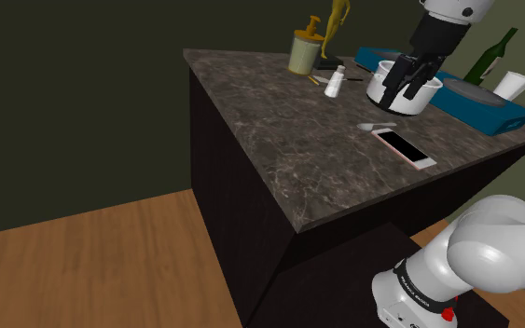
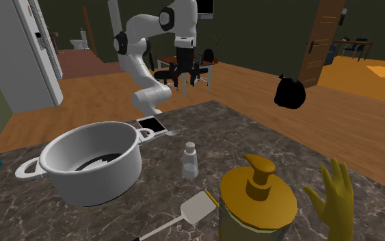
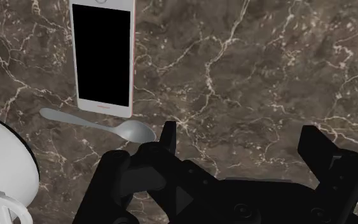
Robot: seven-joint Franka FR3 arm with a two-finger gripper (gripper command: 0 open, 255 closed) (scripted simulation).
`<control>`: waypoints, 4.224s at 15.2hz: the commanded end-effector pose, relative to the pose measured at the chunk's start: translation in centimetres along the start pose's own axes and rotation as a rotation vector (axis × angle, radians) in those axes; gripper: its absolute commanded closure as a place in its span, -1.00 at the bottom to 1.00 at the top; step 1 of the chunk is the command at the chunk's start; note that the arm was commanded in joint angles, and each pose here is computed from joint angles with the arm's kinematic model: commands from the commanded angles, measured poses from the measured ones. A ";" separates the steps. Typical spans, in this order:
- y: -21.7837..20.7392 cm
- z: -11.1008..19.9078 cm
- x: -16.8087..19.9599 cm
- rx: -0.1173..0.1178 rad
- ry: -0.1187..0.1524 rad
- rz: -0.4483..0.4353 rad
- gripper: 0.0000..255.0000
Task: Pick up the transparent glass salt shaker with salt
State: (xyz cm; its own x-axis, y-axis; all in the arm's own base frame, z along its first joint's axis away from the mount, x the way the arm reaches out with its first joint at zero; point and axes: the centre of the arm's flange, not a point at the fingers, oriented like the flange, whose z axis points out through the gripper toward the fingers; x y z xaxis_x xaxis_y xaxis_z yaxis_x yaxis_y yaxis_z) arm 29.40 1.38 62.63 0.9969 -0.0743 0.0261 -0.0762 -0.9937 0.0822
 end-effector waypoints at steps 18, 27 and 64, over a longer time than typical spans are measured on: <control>14.2 5.4 15.9 0.115 0.131 0.048 -1.00; 21.8 8.1 24.3 0.176 0.200 0.073 -1.00; 24.3 4.9 26.8 0.193 0.220 0.080 1.00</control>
State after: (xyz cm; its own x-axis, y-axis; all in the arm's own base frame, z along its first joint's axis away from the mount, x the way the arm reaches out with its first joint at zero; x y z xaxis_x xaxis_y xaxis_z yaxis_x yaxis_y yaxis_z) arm 54.27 -25.14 59.91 0.9579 -0.1543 0.2420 -0.1285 -0.9845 -0.1191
